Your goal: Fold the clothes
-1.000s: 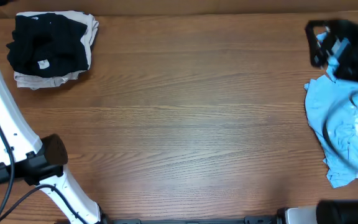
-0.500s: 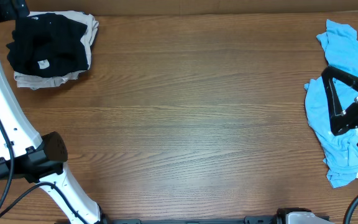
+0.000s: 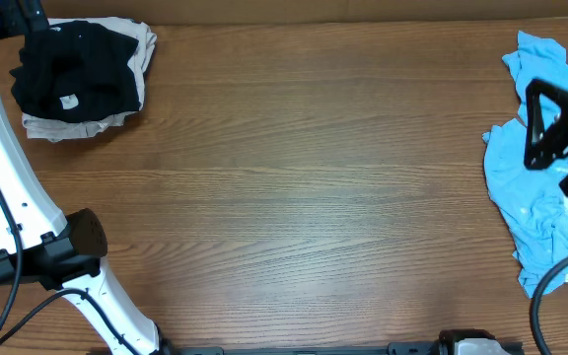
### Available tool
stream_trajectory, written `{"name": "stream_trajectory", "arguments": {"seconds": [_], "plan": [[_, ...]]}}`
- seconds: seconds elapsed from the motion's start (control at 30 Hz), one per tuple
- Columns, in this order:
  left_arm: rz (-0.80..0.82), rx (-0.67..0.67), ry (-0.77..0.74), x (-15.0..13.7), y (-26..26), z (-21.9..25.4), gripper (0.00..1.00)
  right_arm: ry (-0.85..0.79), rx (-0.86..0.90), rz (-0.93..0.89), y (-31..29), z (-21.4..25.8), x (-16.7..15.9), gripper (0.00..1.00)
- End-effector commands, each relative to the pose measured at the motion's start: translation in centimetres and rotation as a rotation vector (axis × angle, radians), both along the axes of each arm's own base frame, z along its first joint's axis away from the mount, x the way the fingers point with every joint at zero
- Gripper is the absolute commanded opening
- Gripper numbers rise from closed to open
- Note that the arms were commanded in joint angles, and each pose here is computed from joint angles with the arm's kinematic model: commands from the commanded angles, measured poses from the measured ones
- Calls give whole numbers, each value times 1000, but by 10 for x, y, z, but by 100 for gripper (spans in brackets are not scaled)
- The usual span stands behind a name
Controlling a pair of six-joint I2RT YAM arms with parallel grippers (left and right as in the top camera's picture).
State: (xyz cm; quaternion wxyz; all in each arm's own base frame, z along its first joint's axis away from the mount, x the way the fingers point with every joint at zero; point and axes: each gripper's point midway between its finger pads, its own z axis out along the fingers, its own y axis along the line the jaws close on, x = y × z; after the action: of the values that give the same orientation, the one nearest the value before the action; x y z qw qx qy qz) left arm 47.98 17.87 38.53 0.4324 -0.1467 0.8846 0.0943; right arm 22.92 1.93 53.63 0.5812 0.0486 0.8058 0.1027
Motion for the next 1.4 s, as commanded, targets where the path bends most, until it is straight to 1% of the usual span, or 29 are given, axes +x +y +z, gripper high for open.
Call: {"name": "stream_trajectory", "arguments": {"seconds": [0.0,0.1,0.23,0.37,0.57,0.63,0.8,0.93,1.2,1.3,1.37], "plan": [[12,1,-9,-2,0,4,100,-28,-50,-41,-9,-13,2,100],[12,1,-9,-2,0,4,100,-47,-69,-44,-11,-33,12,100],[12,1,-9,-2,0,4,100,-33,-62,-64,-18,-77,24,100],[12,1,-9,-2,0,4,100,-53,-43,-27,-14,-118,28,100],[12,1,-9,-2,0,4,100,-166,-35,30,-4,-170,34,100],[12,1,-9,-2,0,4,100,-253,-40,40,-2,-194,37,100],[12,1,-9,-2,0,4,100,-378,-45,68,3,-229,32,100],[12,1,-9,-2,0,4,100,-435,-52,67,4,-262,23,100],[12,1,-9,-2,0,4,100,-469,-56,62,4,-311,12,100],[12,1,-9,-2,0,4,100,-455,-55,55,2,-324,13,100],[12,1,-9,-2,0,4,100,-417,-51,49,1,-336,14,100]]}}
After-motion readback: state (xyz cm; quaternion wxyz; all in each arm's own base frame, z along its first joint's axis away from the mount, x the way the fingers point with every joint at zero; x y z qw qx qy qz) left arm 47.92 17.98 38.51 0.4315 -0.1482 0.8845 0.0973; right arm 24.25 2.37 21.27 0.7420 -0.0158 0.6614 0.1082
